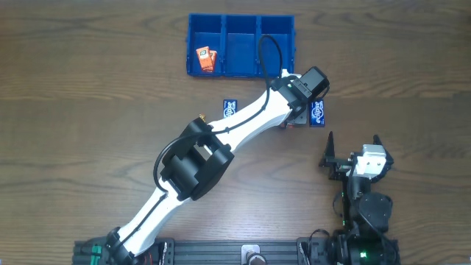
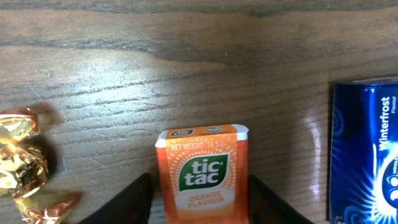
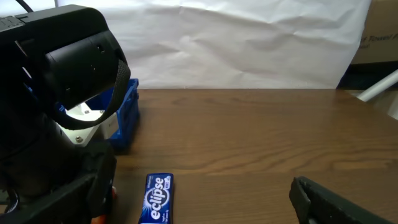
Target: Sort Candies Into Trays
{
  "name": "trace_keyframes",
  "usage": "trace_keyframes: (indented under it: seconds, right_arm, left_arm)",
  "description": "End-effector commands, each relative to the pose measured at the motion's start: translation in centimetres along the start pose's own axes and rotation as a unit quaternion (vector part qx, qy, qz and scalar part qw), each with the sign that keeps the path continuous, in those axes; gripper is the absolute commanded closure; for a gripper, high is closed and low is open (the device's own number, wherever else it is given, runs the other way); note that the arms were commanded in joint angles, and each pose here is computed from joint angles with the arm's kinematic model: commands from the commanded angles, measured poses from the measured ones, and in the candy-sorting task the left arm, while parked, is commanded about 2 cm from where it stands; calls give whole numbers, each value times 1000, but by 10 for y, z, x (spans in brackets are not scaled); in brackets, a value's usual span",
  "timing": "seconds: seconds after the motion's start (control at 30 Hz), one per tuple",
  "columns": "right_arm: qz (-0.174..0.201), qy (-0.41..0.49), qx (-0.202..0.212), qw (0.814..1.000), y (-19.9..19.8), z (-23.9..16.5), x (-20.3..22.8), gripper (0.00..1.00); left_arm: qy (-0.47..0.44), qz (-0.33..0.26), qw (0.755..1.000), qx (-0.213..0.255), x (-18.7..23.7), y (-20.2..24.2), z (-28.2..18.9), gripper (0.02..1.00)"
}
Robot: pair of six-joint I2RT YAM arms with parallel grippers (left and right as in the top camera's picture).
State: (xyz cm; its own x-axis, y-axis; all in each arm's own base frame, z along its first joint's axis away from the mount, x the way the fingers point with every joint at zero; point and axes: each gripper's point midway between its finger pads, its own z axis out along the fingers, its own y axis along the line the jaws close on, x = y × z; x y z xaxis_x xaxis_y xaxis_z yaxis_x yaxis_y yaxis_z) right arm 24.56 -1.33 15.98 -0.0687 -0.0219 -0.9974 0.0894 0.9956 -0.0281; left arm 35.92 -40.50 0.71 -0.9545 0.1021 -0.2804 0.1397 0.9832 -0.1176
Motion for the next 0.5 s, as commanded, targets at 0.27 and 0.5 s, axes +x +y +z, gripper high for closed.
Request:
trace_keyframes:
  seconds: [0.27,0.5]
  right_arm:
    - [-6,0,2,1000,-1,0,1,3]
    - [-5,0,2,1000,-1,0,1,3]
  left_arm:
    - [2,11,1000,-18,5,3,16,722]
    - [-85,26,996,-25,-52,4,-46,741]
